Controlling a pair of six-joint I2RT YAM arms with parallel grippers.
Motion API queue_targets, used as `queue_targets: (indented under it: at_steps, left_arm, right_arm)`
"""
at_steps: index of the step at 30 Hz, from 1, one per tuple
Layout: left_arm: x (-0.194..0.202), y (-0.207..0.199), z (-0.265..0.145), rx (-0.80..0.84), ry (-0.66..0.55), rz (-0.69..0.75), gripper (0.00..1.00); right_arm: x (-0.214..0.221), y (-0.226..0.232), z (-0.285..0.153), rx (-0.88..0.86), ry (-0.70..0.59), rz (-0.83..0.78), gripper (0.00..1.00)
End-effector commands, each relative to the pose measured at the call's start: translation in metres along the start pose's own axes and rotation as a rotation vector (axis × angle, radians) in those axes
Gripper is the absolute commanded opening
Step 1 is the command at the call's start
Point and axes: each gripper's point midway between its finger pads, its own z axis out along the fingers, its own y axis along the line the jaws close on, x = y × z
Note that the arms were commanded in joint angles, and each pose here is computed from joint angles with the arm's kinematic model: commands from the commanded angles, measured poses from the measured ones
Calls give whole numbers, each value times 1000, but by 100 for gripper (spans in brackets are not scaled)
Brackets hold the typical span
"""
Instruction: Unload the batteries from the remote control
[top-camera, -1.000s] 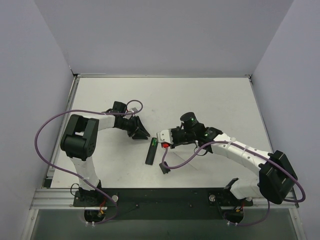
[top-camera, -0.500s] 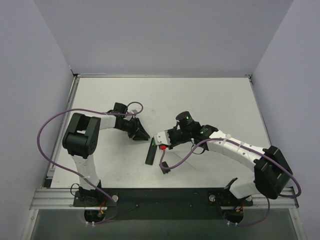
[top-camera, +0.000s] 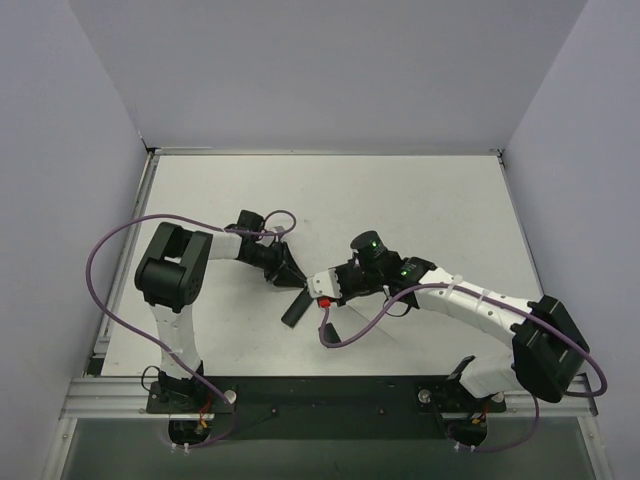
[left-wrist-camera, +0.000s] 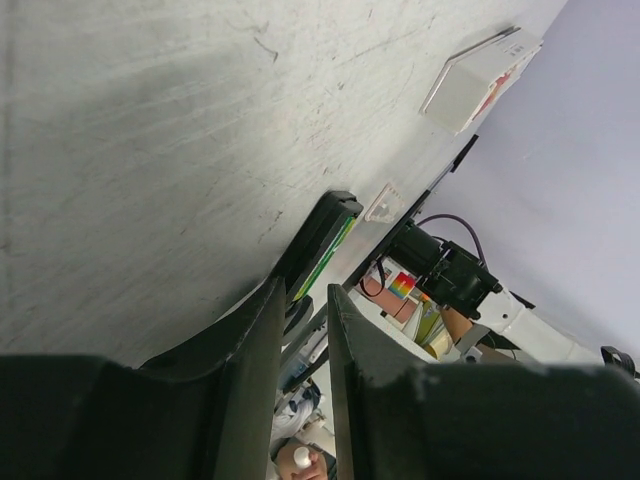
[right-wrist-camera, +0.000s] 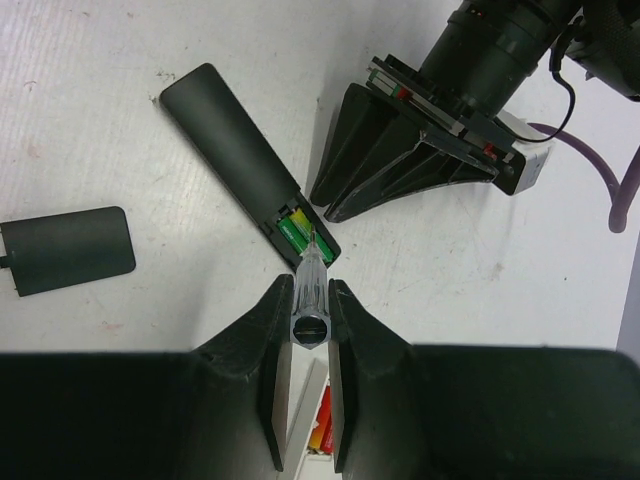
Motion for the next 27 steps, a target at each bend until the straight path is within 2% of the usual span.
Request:
queue_targets:
  at_steps: [1, 7, 13, 18, 27]
  left_arm:
    - [-4, -15, 2, 48, 7, 57, 34]
    - [1, -17, 4, 52, 26, 66, 34]
    - [-6, -12, -4, 30, -3, 48, 34]
    - [-13, -10, -12, 29, -32, 35, 34]
    - [-8, -24, -36, -3, -104, 130, 30]
  right_arm:
    - [-14, -7, -12, 44, -27, -18, 0]
    - [-10, -6, -13, 41, 1, -4, 0]
    - [-4, -14, -15, 76, 59, 82, 0]
    - [-1, -13, -15, 74, 68, 90, 0]
    - [6, -13, -13, 65, 104, 130, 0]
